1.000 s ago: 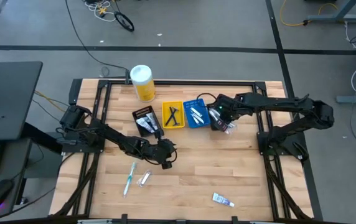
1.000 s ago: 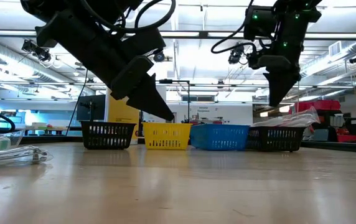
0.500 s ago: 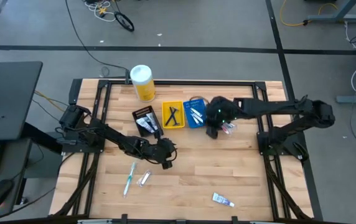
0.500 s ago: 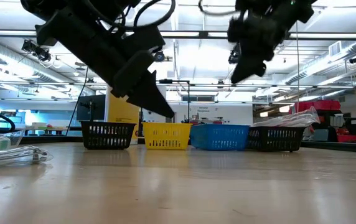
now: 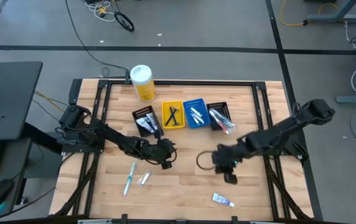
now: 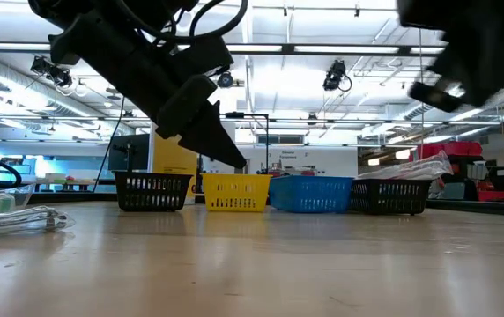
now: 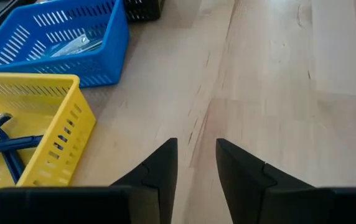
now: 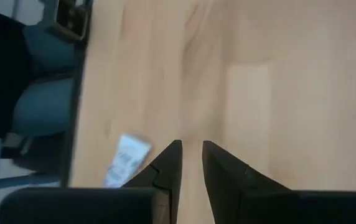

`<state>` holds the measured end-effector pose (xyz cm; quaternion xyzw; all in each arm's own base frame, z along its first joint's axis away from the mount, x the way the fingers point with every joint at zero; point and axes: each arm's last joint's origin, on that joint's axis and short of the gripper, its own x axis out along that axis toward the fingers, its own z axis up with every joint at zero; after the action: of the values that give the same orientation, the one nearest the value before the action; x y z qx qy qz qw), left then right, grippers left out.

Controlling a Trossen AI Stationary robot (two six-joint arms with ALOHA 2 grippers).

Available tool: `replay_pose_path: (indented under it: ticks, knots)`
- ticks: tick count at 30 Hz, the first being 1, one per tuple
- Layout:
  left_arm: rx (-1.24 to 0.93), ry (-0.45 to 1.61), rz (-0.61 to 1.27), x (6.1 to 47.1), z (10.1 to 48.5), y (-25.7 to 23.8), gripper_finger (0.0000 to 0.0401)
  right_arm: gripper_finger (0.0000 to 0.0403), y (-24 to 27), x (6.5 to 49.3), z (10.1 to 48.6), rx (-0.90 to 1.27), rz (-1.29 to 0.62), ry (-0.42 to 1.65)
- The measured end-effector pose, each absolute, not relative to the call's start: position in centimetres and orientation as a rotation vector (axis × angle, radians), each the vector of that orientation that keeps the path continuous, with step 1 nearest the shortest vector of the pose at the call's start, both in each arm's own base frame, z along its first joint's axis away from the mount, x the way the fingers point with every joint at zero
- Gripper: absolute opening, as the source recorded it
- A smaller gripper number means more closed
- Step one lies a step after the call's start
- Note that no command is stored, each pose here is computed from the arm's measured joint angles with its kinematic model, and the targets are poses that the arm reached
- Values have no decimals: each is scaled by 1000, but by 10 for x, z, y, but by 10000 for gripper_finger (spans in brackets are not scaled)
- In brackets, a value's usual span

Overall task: Pick & Place Travel size toiletries
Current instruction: Put the white toothpaste into the left black basket

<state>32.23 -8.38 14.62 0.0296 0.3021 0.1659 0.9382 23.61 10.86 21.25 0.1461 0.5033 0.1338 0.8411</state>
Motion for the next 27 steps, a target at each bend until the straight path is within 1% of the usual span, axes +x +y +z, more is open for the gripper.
replay_pose_path:
  ticks: [4, 9, 12, 15, 16, 18, 20, 24, 27]
  knots:
    - [12, 613, 322, 323, 146, -85, 118, 72, 125, 223, 202, 395, 266, 1136]
    - [2, 613, 315, 323, 146, -85, 118, 72, 137, 213, 193, 403, 287, 1145]
    - [3, 614, 315, 323, 146, -85, 118, 72, 148, 213, 185, 403, 355, 1084]
    - [2, 615, 314, 323, 146, -85, 118, 72, 163, 209, 174, 331, 473, 1024]
    - [2, 615, 312, 323, 146, -85, 118, 72, 168, 207, 171, 309, 484, 1021]
    - [0, 616, 307, 323, 146, -85, 118, 72, 177, 204, 168, 285, 433, 1016]
    - [5, 614, 306, 323, 146, -85, 118, 72, 188, 201, 171, 296, 401, 1056]
    - [32, 603, 318, 328, 150, -80, 118, 72, 206, 199, 194, 344, 311, 1196]
    - [64, 582, 324, 336, 158, -74, 118, 72, 220, 206, 206, 369, 241, 1229]
